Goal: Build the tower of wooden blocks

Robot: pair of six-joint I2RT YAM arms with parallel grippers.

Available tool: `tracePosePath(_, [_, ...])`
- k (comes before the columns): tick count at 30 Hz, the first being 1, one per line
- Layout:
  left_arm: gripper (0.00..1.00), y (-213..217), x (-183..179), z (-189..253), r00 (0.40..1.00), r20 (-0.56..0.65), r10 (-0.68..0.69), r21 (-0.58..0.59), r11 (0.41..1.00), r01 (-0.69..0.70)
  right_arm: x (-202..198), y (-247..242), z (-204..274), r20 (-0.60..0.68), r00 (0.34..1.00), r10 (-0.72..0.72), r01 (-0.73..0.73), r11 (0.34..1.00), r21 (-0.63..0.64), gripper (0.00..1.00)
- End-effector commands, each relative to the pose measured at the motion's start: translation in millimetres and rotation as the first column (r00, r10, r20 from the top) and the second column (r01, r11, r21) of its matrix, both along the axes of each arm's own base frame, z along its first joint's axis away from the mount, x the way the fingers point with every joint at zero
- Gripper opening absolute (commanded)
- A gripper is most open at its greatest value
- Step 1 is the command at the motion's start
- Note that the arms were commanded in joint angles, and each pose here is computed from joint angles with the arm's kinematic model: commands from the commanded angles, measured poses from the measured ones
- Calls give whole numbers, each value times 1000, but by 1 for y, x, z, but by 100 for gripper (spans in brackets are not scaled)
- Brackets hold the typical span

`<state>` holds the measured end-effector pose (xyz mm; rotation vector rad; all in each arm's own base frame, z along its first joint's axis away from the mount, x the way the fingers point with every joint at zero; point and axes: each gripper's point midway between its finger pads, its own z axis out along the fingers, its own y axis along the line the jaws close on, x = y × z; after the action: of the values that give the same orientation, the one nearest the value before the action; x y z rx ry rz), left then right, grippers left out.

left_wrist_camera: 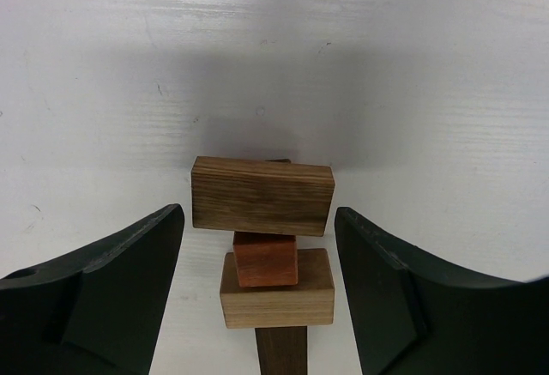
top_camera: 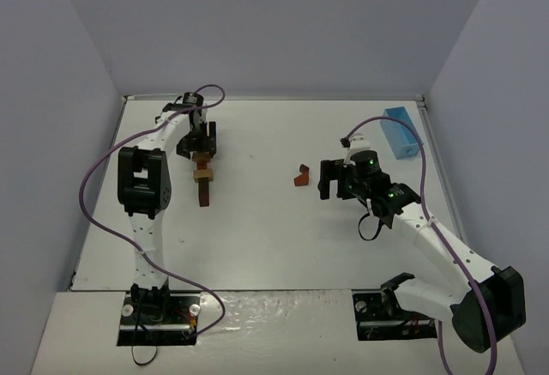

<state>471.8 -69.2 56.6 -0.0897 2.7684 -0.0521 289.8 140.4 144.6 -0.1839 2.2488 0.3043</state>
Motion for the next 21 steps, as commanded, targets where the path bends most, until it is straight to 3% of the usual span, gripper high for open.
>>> tracePosePath(1, [68, 3, 3, 42, 996, 86, 38, -22, 999, -36, 8, 4, 21, 76, 997, 0, -3, 999, 39, 100])
tracePosePath(21, [67, 1, -9, 38, 996, 61, 63, -41, 997, -61, 6, 2, 19, 76, 997, -4, 1, 999, 36, 100])
